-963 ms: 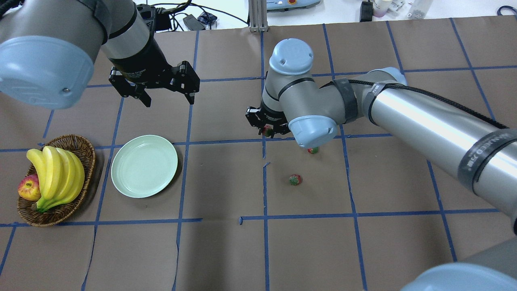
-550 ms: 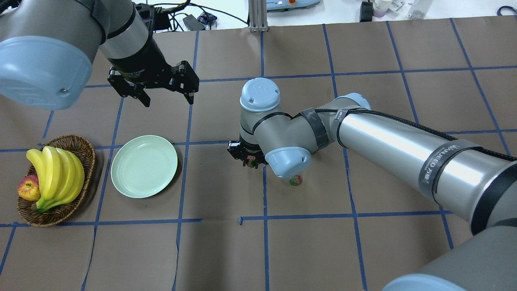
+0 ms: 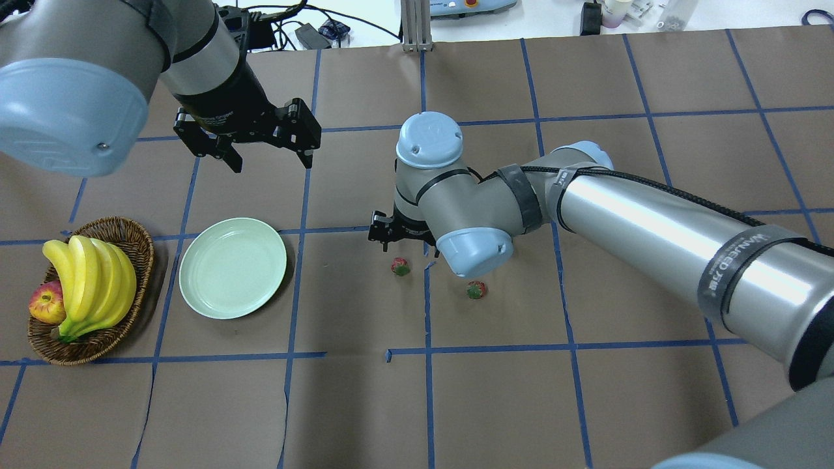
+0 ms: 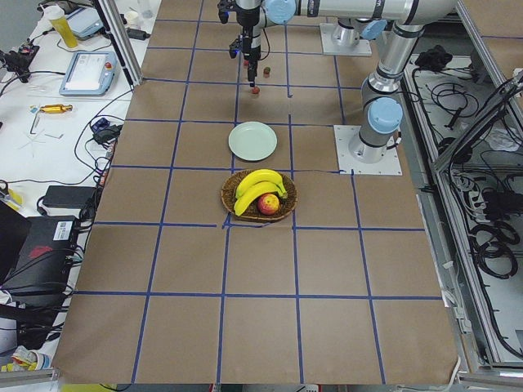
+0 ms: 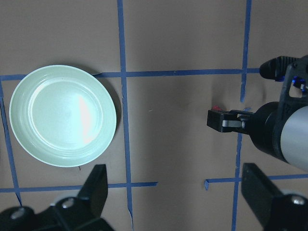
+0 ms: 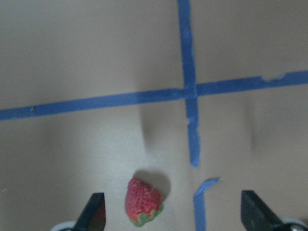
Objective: Collect all strawberries into plate
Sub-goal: 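Return the right gripper and grasp the second strawberry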
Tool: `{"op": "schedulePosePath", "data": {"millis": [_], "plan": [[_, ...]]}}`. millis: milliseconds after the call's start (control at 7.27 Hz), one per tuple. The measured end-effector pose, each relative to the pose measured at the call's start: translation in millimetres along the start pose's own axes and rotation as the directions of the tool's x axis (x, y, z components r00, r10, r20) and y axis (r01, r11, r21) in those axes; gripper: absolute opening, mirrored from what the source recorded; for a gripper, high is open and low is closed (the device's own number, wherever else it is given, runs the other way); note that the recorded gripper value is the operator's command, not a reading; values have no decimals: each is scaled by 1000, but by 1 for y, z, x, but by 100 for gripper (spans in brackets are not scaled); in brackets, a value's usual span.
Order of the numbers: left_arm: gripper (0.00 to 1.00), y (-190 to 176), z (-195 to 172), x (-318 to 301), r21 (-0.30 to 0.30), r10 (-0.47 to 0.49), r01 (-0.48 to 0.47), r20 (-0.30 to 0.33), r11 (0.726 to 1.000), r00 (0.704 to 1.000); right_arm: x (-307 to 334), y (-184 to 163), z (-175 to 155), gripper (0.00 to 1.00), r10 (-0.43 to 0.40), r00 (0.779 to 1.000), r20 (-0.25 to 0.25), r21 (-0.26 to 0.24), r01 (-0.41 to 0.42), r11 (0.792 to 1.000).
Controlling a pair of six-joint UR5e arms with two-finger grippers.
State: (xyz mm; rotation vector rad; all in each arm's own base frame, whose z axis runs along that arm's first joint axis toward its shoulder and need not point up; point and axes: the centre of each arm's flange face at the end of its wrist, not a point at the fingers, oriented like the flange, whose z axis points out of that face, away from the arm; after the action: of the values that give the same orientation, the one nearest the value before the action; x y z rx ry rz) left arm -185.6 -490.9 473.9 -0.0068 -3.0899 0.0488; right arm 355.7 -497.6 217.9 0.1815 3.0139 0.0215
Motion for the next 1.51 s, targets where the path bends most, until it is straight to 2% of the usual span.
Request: {"op": "schedulePosePath", "data": {"millis": [275, 550, 688, 963, 1239, 1514], "plan": [[100, 1, 0, 0, 0, 1, -1, 1, 1000, 1000, 67, -41, -11, 100, 4, 999, -45, 29, -2, 1000], [100, 1, 3, 0, -6, 1, -1, 2, 1000, 1000, 129, -56, -6, 100, -59, 996, -64, 5, 60, 998], [100, 1, 4, 0, -9, 2, -2, 2, 1000, 1000, 142, -54, 1, 86, -79, 995, -67, -11, 78, 997], [100, 1, 5, 0, -12, 2, -2, 2, 1000, 1000, 151, -46, 18, 0, -90, 993, -71, -38, 87, 995], [100, 1, 6, 0, -12, 3, -2, 2, 1000, 1000, 154, -41, 24, 0, -92, 993, -78, -46, 88, 995], [100, 1, 6, 0, -13, 3, -2, 2, 1000, 1000, 141, -60, -2, 0, -37, 998, -53, 21, 38, 999]]}}
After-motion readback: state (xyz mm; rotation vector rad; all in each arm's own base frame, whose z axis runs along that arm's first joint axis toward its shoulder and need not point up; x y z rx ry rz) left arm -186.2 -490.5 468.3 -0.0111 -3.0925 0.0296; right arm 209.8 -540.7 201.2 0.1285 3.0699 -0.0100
